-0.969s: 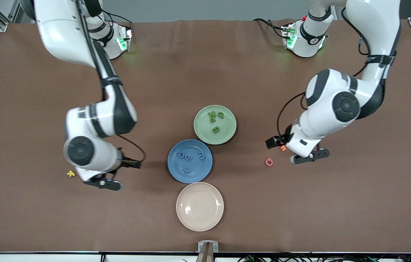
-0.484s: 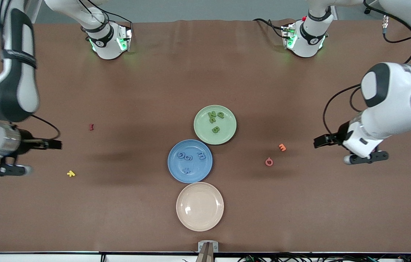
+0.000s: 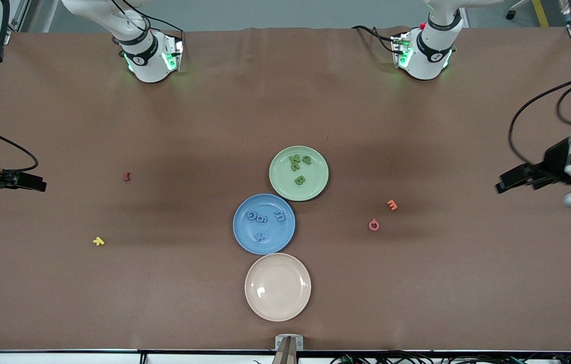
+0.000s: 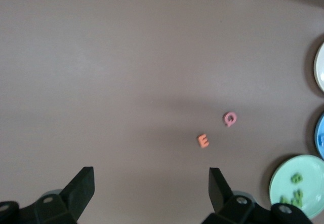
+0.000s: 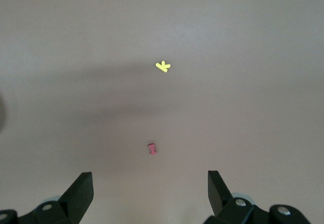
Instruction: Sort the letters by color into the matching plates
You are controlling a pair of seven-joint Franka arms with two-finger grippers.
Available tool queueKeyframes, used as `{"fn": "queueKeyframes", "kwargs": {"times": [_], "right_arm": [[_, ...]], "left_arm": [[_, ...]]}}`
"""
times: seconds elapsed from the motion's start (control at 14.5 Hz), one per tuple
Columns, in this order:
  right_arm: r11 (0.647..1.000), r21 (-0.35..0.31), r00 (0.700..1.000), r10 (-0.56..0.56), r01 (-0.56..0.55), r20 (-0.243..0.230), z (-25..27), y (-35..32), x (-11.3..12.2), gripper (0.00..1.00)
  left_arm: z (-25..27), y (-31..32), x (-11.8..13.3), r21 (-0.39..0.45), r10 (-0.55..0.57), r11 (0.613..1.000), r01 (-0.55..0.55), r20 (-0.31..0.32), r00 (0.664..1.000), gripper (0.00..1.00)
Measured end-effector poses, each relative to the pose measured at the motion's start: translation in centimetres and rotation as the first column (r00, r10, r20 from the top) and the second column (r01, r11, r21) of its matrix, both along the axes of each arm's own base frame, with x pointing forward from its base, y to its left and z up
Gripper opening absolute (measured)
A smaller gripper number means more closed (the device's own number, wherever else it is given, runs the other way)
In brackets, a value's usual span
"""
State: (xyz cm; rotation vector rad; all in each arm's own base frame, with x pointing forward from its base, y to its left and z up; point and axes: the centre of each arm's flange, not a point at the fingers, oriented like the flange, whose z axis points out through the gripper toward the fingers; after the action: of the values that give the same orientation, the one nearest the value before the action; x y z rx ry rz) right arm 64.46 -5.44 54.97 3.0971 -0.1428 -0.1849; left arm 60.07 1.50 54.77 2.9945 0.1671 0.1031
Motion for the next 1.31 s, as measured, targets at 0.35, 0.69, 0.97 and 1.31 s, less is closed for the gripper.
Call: {"fn": "queueKeyframes", "kwargs": {"times": [0.35,0.69,0.97,1.31], "right_arm": [[1.0,0.002,1.0,-0.002,0.002,-0.014,-0.1,-0.1,-0.1,1.0],[1.0,0.013,0.997,-0.008,0.009,-0.078,-0.3,-0.2,-1.0,1.0],[0.999,0.031,0.997,-0.012,0.014,-0.071,0.8,-0.8,-1.8,1.0],[0.996,0.092,1.0,-0.011,0.013,-0.025,3.2,-1.1,-4.3,1.0]], "left_arm": [[3.9,-3.2,-2.5,0.074,-0.08,0.994,0.081,-0.004,0.997,1.0],[8.2,-4.6,-3.5,0.094,-0.096,0.991,0.096,-0.006,0.995,1.0],[8.8,-4.9,-4.0,0.092,-0.096,0.991,0.099,-0.035,0.995,1.0],[8.8,-5.5,-4.1,0.092,-0.09,0.991,0.094,-0.042,0.995,1.0]]}}
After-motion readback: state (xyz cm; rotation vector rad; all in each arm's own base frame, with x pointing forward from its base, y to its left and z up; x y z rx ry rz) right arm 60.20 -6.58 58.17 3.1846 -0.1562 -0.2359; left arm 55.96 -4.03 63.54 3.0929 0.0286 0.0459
